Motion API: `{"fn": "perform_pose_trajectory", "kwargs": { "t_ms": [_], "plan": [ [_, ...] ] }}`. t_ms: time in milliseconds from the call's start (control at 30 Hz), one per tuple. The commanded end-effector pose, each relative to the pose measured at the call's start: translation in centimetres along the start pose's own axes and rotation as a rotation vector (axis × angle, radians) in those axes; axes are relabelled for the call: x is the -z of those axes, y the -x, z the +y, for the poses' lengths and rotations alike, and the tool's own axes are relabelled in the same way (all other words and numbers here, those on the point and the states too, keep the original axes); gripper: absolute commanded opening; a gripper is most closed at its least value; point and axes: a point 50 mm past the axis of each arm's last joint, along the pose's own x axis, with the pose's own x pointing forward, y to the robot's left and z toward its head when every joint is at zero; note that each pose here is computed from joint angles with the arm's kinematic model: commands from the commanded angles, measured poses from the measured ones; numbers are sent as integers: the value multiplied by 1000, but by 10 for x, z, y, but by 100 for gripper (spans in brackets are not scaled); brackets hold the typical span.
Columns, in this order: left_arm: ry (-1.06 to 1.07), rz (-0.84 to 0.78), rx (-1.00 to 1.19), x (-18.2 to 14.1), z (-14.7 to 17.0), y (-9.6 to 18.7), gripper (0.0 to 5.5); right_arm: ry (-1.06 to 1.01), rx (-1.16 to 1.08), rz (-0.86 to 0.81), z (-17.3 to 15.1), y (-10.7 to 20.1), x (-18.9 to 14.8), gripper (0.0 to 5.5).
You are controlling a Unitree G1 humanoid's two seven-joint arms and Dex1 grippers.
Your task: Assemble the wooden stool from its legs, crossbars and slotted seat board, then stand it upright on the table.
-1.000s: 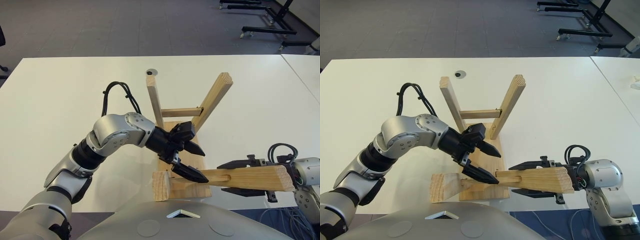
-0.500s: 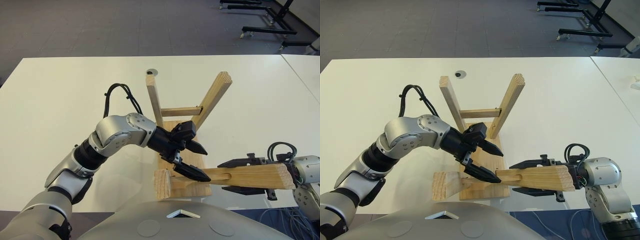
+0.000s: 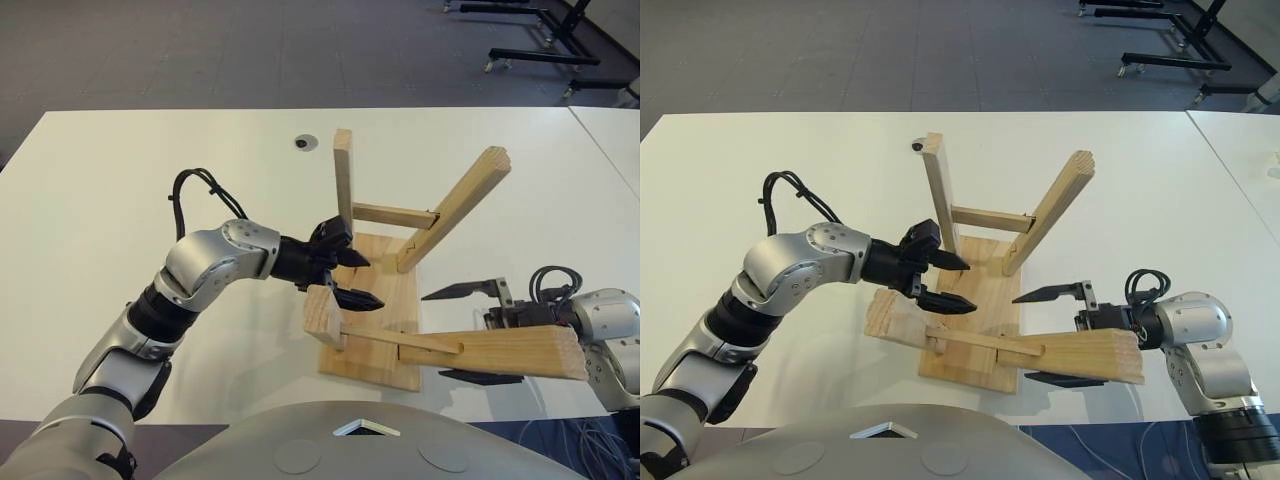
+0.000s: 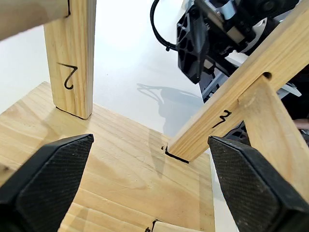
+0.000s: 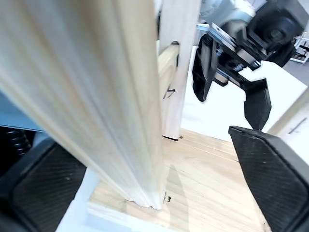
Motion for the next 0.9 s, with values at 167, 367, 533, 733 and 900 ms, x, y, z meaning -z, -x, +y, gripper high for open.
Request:
{"fn": "perform_pose_trajectory", "kwargs": {
  "t_ms": [167,367,533,733,900],
  "plan": [
    [18,-28,-58,4,0,14,435,-72,-30,166,9,1,41,537],
    [11,-124,-94,4,-10,38,435,-75,14,174,0,7,44,537],
    [-24,-269,-162,3,-25,76,435,-84,122,176,-22,15,44,537],
    [-7,-439,-248,7,-36,122,435,-154,261,45,-59,27,24,537],
    [49,-503,-263,26,-55,137,435,-306,183,39,-28,24,18,537]
  ]
}}
